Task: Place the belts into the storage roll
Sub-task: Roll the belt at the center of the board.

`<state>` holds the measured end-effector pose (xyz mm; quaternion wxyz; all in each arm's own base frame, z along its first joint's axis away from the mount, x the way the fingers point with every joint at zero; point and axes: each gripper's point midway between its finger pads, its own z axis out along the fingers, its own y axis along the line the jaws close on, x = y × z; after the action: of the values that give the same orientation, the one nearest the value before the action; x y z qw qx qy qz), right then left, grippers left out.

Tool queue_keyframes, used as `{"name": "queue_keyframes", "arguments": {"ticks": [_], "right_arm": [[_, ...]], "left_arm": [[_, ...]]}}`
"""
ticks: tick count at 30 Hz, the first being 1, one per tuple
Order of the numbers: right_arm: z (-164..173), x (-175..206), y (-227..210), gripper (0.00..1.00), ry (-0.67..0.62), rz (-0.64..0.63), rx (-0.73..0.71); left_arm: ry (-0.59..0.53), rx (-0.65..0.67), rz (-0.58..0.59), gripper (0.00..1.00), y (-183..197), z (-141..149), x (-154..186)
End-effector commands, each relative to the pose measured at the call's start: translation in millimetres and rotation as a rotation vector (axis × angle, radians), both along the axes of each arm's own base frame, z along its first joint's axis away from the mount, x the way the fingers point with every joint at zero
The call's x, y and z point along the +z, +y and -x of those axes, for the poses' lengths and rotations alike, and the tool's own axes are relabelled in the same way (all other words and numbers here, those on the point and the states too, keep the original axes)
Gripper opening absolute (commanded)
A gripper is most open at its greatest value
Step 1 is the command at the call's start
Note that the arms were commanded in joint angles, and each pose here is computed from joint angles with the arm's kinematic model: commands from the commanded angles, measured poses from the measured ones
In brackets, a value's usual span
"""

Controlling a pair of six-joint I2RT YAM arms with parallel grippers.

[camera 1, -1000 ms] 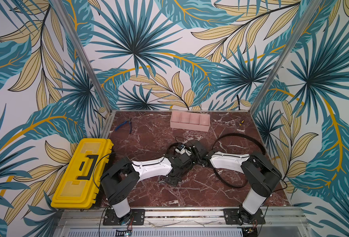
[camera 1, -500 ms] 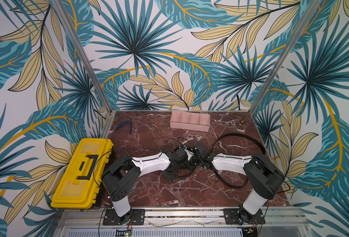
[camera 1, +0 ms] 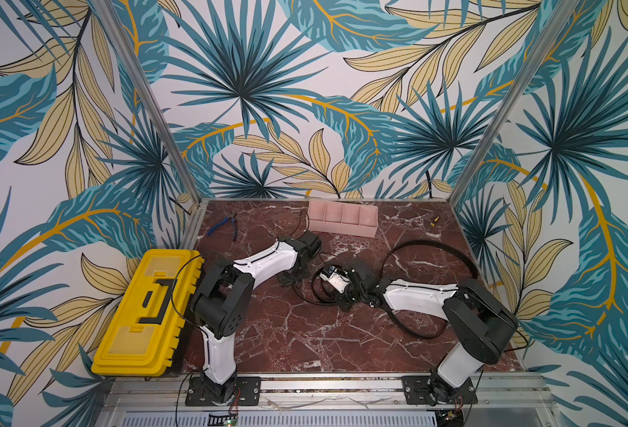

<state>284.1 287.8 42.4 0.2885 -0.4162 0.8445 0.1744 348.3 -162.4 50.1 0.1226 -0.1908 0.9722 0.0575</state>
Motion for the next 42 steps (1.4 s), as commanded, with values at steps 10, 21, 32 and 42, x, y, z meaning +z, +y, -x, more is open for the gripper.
{"name": "queue_keyframes", "arguments": {"ticks": [10, 21, 32, 42], "right_arm": [[38.9, -18.2, -23.4, 0.00, 0.059, 0.065, -0.023], [40.4, -26.9, -23.4, 0.00, 0.018, 0.042, -0.077], [52.3, -43.3, 1.8, 0.00, 0.044, 0.042, -0.047], [53.1, -47.0, 7.7, 0.00, 0.042, 0.050, -0.048]], "left_arm": [[0.052, -0.020, -0.143, 0.00, 106.2, -70.3, -11.8], [-0.016, -0.003, -0.069, 0.00, 135.7, -126.9, 1.4], [-0.104, -0.083, 0.053, 0.19, 93.6, -166.9, 18.7], [-0.192, -0.142, 0.126, 0.64, 56.4, -171.8, 60.4]]}}
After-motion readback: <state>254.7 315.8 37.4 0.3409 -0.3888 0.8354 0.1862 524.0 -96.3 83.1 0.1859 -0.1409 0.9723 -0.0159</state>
